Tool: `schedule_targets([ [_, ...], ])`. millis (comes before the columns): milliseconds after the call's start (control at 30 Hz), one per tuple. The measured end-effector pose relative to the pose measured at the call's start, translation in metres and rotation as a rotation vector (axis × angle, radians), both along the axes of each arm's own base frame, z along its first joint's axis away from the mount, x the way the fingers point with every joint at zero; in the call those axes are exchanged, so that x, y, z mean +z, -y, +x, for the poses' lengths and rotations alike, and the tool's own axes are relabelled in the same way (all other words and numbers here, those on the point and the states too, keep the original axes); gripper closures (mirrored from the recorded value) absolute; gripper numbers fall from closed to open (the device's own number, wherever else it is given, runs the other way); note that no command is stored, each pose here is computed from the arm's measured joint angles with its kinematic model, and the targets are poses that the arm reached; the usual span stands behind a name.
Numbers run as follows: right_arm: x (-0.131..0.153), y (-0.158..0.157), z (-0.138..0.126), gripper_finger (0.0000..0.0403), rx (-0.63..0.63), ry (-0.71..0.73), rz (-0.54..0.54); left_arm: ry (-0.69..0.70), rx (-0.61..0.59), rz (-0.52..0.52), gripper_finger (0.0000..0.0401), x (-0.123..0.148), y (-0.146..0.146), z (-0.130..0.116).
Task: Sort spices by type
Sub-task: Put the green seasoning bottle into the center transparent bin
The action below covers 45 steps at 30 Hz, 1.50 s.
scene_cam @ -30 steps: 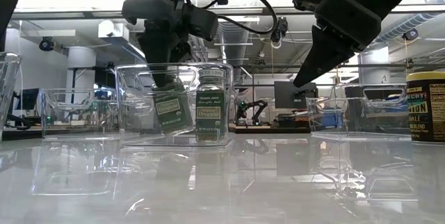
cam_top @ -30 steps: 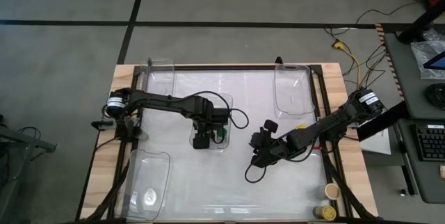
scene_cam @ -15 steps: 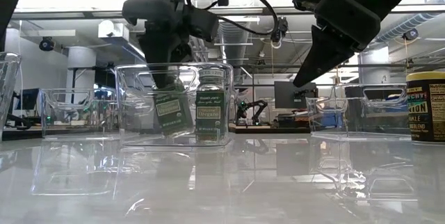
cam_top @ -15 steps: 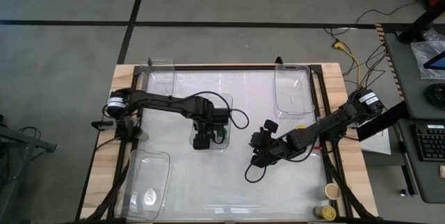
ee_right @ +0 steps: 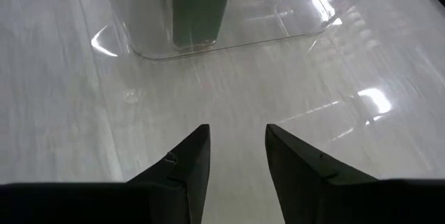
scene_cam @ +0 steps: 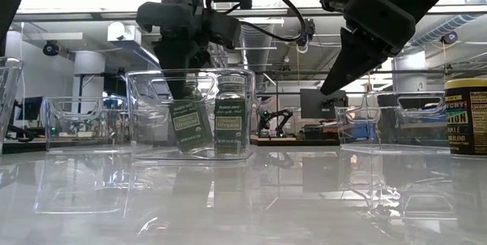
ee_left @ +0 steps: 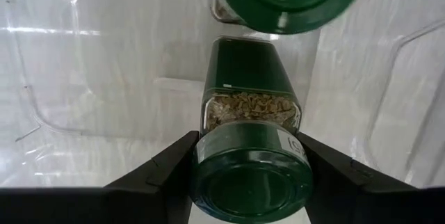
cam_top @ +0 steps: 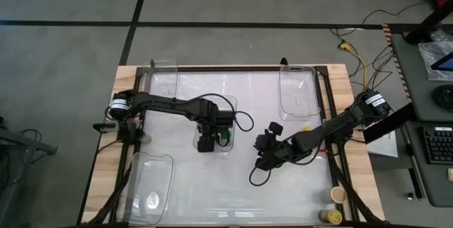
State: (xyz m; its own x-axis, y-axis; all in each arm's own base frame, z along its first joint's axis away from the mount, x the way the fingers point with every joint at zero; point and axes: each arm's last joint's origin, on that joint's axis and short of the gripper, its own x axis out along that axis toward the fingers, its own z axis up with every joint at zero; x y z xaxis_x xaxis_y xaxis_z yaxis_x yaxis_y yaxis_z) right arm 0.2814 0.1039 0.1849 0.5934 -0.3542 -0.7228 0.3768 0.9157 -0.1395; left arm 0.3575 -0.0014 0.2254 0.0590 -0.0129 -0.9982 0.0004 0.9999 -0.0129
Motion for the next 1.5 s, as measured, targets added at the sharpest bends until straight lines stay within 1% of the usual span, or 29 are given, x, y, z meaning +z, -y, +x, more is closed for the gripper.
schedule_targets([
  [400,0.0003,-0.0010,0.0006,0.0251,0.001,0.010,0.006,-0.014,-0.009,0.003,0.0208,-0.0029,-0.0005,0.0006],
  [733,0.0002,-0.0012,0.0010,0.0241,0.002,0.012,0.006,-0.017,-0.016,0.002,0.0187,-0.0047,-0.0004,0.0012],
  [1267,0.0001,-0.0012,0.0010,0.0265,0.004,0.011,0.005,-0.017,-0.027,0.002,0.0183,-0.0024,-0.0004,-0.0002],
  [1333,0.0001,-0.0013,0.0011,0.0267,0.004,0.012,0.005,-0.015,-0.028,-0.013,0.0183,-0.0020,0.0001,-0.0001],
  [1500,0.0002,-0.0013,0.0013,0.0271,0.003,0.014,0.006,-0.024,-0.033,-0.099,0.0183,-0.0003,0.0032,-0.0019],
])
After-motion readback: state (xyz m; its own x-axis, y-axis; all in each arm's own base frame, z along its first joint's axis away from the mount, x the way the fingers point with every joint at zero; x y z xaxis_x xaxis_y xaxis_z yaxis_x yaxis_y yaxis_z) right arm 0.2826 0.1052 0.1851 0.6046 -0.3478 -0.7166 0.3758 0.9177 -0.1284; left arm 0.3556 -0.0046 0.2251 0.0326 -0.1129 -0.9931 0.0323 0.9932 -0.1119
